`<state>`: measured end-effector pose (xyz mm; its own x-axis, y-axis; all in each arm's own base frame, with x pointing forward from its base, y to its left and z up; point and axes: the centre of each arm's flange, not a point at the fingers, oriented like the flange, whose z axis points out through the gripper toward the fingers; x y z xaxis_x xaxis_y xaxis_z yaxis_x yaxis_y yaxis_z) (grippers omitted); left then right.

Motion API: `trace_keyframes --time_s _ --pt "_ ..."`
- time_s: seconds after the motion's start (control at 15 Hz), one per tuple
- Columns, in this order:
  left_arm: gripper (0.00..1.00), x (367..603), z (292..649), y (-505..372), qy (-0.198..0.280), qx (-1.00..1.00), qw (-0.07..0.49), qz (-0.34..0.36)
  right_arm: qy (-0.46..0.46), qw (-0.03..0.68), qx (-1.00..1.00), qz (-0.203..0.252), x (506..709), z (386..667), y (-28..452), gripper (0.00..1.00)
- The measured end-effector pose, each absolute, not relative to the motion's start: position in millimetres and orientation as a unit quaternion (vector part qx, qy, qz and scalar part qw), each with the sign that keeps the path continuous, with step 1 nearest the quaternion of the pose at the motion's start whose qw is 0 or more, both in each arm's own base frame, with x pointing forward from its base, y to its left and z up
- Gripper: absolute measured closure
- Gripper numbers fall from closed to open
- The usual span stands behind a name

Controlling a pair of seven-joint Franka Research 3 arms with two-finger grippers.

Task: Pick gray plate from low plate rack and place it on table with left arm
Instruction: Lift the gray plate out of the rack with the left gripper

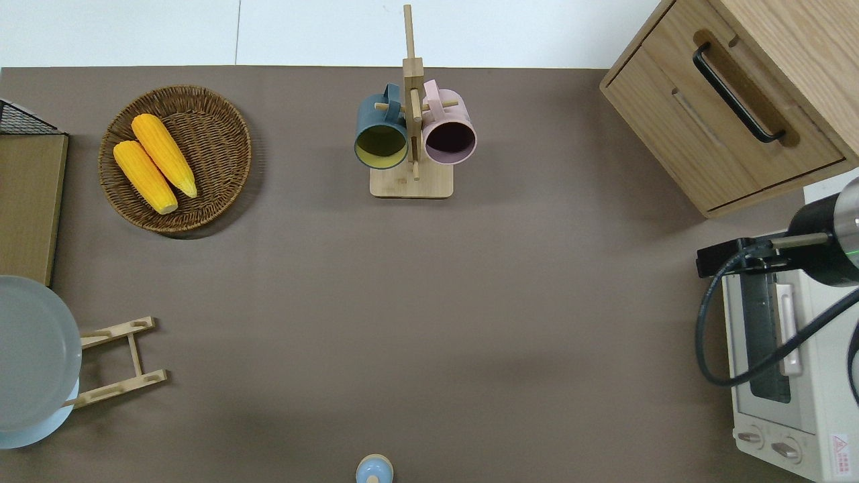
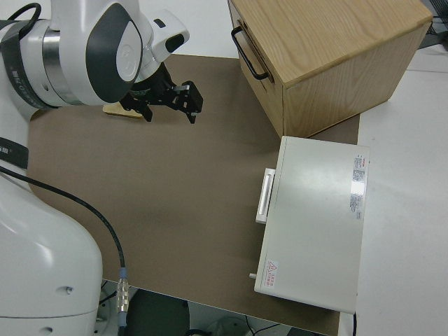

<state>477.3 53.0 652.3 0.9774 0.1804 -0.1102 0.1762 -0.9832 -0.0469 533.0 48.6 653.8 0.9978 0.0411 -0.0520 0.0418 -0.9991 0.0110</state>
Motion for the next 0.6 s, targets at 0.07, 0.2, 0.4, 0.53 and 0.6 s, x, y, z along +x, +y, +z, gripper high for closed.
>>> trace_keyframes --time_s 0.07,0.2,0.4,0.53,0.6 --pt "0.88 483 646 40 -0.097 -0.993 0.009 0.064 0.021 0.006 0.999 -0.026 533 654 49 0.01" --pt "0.88 492 635 18 -0.099 -0.992 -0.012 0.076 0.021 0.006 0.999 -0.026 533 654 49 0.01" --pt "0.88 499 618 1 -0.094 -0.990 -0.045 0.099 0.021 0.006 0.999 -0.026 533 654 49 0.01" --pt "0.88 502 601 -6 -0.092 -0.986 -0.071 0.121 0.021 0.006 0.999 -0.026 533 654 49 0.01" --pt "0.88 502 595 -8 -0.091 -0.985 -0.076 0.128 0.021 0.006 0.999 -0.026 533 654 49 0.01"
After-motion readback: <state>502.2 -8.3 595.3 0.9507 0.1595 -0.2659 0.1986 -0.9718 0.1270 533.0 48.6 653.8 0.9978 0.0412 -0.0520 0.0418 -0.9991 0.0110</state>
